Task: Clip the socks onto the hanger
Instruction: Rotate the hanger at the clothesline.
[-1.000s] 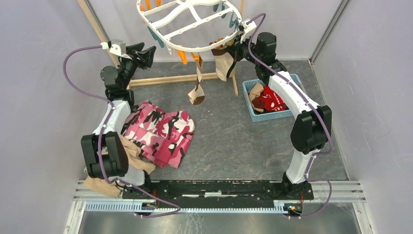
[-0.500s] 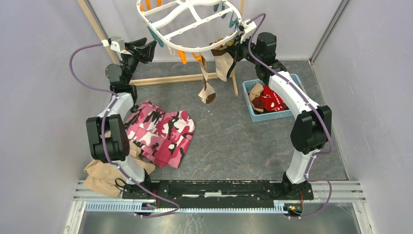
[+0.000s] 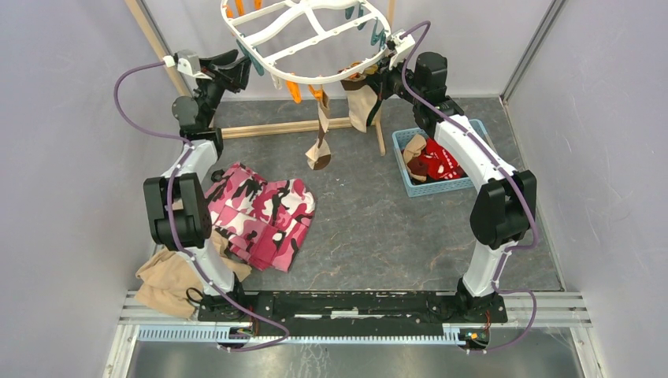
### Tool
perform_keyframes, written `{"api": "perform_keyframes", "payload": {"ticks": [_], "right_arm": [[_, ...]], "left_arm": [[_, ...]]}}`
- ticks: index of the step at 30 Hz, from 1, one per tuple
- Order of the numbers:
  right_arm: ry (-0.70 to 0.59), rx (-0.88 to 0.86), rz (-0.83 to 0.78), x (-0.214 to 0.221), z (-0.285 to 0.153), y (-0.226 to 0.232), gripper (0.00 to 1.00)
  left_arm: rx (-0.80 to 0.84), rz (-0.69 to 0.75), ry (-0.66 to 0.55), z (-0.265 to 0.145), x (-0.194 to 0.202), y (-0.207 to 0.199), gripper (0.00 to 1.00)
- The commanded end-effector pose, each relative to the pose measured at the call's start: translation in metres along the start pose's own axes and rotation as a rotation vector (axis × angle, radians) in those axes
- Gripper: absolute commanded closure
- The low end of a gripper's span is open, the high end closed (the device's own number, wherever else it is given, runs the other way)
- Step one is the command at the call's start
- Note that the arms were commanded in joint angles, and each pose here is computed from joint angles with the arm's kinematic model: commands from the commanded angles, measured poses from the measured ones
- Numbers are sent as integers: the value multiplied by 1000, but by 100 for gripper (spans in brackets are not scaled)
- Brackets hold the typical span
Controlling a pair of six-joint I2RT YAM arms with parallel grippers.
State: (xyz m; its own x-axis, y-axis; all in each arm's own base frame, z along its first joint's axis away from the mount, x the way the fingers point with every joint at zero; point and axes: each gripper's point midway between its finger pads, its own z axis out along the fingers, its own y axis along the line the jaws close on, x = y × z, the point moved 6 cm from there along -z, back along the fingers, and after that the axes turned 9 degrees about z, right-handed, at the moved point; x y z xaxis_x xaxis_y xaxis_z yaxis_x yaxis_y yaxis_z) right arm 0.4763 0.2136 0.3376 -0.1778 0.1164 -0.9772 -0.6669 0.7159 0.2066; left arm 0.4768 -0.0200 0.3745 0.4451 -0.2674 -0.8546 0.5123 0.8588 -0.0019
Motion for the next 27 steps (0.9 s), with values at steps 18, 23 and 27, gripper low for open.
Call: {"api": "perform_keyframes", "payload": {"ticks": [18,23,27], "right_arm": [[-46,-32,-10,-10,0,4,100],[-50,-38,-12,-11,-2,6,100],[-52,-45,-15,-12,-3,6,100]], "left_arm": [[95,14,-118,29,-21,-17,56],[87,13,-111,27,-21,-18,74],[74,23,-115,23,-24,-19,83]]}}
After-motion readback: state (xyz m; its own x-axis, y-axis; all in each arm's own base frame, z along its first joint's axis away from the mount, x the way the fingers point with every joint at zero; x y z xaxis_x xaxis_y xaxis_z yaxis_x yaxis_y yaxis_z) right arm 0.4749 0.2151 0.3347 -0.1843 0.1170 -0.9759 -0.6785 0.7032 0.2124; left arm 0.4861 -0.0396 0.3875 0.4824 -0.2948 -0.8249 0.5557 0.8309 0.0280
